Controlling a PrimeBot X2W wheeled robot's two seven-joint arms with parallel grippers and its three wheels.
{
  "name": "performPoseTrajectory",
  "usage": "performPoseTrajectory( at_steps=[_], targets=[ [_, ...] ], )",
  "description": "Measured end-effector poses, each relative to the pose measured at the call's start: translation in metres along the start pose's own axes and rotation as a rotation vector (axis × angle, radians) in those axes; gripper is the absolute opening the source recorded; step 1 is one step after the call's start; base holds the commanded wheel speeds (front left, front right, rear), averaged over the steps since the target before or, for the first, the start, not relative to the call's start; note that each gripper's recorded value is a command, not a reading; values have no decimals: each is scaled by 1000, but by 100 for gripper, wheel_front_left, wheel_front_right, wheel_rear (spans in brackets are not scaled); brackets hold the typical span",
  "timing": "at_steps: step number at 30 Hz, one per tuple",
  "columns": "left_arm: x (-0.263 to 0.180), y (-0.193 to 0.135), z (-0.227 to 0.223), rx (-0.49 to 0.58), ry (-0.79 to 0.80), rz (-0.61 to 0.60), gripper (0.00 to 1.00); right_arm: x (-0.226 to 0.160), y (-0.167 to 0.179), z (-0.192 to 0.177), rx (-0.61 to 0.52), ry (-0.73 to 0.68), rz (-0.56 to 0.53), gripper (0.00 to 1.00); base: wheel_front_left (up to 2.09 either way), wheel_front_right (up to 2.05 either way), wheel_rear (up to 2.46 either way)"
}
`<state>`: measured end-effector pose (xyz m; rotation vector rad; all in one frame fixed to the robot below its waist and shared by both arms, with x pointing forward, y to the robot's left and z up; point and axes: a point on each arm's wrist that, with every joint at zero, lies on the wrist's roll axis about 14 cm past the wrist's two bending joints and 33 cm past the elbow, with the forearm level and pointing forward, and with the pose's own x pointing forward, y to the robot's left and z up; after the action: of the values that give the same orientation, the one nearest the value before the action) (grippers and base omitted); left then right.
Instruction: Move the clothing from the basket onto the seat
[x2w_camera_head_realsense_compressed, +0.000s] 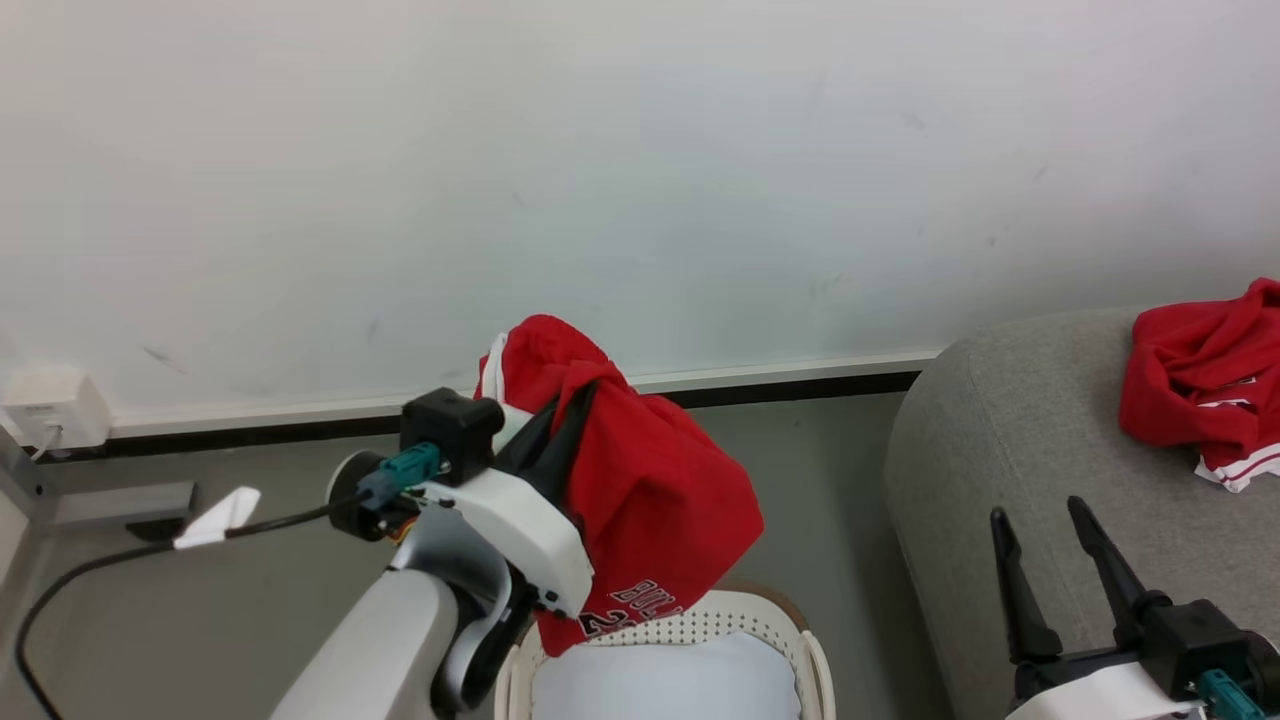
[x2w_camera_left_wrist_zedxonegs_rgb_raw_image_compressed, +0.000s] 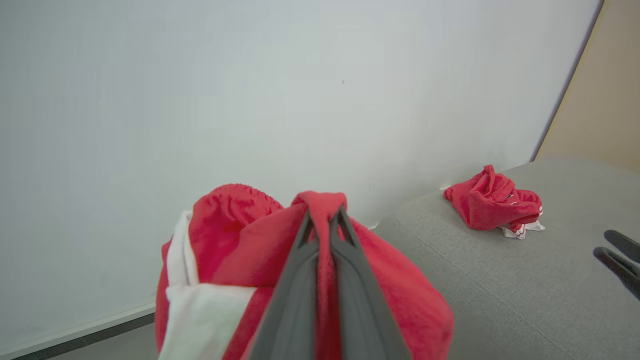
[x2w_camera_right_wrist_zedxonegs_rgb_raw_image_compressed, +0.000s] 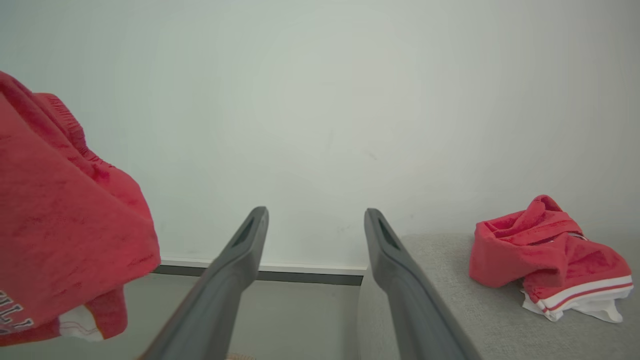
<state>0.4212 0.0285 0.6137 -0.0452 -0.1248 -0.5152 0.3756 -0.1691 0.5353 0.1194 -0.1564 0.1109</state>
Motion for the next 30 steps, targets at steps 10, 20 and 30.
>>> performPoseTrajectory(
  at_steps=[10, 20, 30],
  targets=[
    [-15, -11, 22, 3, -31, -10, 0, 2, 70, 10, -34, -28, 235, 100, 0, 0, 0],
    [-16, -29, 18, -9, -17, -54, 0, -3, 163, 5, -24, -5, 534, 100, 0, 0, 0],
    [-13, -49, 17, -24, -10, -113, 0, 28, 172, -1, -109, 26, 563, 11, 0, 0, 0]
  ],
)
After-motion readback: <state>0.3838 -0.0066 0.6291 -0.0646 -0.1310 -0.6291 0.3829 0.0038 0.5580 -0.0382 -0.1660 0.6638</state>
